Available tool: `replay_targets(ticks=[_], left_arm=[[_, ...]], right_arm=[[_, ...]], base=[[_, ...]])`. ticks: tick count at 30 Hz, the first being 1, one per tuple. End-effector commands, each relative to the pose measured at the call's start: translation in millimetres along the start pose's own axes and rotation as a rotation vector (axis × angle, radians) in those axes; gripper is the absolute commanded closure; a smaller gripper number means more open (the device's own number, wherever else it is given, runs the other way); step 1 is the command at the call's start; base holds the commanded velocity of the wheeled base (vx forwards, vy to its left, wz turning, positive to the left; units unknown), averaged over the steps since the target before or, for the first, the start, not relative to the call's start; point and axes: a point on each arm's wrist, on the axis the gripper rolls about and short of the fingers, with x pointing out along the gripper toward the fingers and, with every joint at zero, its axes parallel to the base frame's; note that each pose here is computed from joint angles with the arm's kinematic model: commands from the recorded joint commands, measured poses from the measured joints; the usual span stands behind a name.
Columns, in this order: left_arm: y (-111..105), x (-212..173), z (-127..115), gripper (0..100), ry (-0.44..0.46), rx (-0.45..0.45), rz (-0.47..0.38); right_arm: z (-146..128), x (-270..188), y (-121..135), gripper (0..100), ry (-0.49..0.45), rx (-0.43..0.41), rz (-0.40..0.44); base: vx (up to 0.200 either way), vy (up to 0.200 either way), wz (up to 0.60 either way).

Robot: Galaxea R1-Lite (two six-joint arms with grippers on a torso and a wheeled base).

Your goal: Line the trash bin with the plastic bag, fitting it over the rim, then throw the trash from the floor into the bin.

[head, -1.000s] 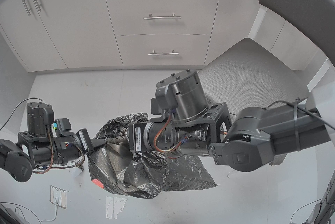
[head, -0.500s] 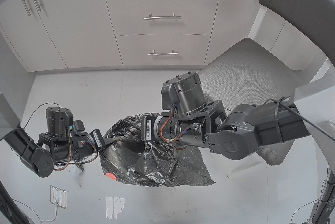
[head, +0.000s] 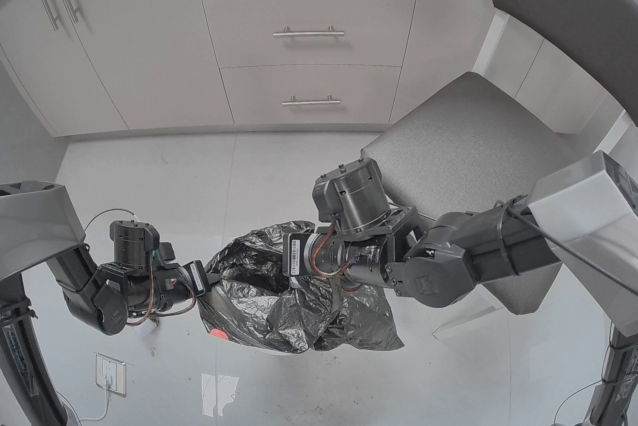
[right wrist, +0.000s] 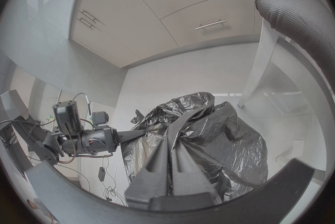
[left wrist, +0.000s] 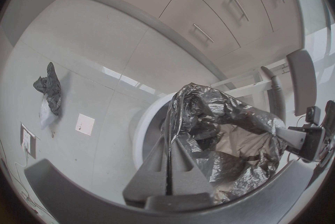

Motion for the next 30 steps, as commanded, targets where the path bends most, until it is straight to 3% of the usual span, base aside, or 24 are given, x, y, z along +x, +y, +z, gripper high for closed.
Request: replay_targets(ticks=[1, 8, 11, 30], left_arm=[[15, 10, -4, 100, 0.021, -0.001, 0.033], [36, 12, -6, 100, 0.007, 0.081, 0.107], [36, 12, -6, 100, -0.020, 0.116, 0.099], [36, 12, -17, 100, 0.021, 0.138, 0.103]], right_arm=[[-8, 6, -5, 100, 0.006, -0.004, -0.017], [-16, 7, -8, 100, 0.008, -0.006, -0.029], [-20, 10, -10, 100, 0.017, -0.009, -0.044], [-24, 11, -12, 100, 0.002, -0.009, -0.098]], base=[[0.000, 0.000, 0.00], [0.000, 0.000, 0.00], [0.000, 0.000, 0.00], [0.000, 0.000, 0.00]])
